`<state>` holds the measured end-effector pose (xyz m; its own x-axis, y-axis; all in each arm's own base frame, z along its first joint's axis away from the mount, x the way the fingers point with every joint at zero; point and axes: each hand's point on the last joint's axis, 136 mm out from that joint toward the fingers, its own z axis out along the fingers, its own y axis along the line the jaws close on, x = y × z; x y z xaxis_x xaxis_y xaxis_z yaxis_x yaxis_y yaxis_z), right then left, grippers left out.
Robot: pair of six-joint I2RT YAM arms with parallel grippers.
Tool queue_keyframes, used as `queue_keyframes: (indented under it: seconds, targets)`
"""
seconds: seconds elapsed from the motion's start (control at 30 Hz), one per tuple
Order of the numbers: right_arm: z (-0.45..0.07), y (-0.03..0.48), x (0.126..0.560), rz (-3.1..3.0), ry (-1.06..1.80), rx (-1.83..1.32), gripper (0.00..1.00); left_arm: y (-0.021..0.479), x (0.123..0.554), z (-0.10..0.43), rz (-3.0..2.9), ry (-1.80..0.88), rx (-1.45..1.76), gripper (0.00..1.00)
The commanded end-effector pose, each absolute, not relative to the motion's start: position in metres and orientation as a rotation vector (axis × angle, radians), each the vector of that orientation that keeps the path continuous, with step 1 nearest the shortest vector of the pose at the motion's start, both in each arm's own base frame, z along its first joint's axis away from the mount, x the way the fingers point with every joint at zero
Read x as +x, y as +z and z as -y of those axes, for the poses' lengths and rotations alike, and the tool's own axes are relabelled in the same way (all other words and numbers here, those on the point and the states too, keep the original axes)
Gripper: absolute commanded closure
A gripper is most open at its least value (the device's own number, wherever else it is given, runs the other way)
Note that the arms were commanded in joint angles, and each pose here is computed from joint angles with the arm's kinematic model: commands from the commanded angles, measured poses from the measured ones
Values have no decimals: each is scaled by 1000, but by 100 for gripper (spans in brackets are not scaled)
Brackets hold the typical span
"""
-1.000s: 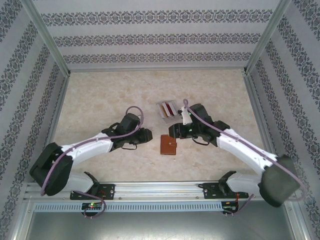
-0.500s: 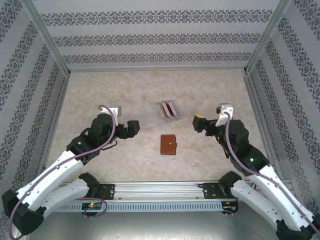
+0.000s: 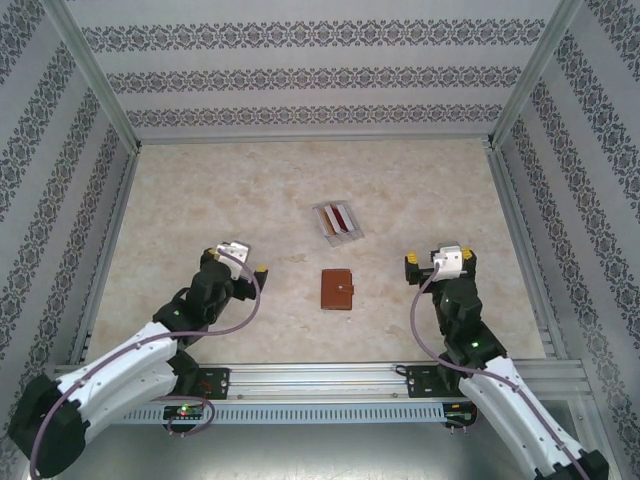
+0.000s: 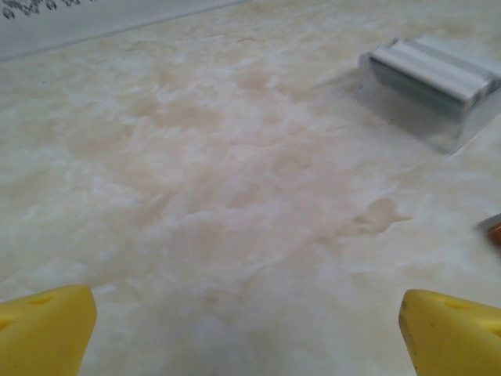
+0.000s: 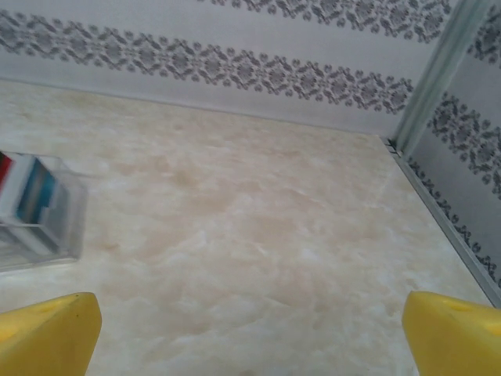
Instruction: Put the credit cards into the card holder
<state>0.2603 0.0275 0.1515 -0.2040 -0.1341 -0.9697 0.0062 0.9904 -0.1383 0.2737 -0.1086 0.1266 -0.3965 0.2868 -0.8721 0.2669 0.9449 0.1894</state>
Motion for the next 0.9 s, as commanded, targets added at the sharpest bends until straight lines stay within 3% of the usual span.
queue_keyframes:
  seconds: [0.0, 0.4, 0.87]
  targets:
    - [-18, 153, 276, -1711, -76, -26, 2, 160, 306, 92, -1859, 209, 391, 0]
    - [-1, 140, 334, -1739, -42, 13, 2, 122, 354, 15, -1863, 110, 92, 0]
    - [0, 107, 396, -1861, 9, 41, 2, 84, 396, -21, -1952, 111, -110, 0]
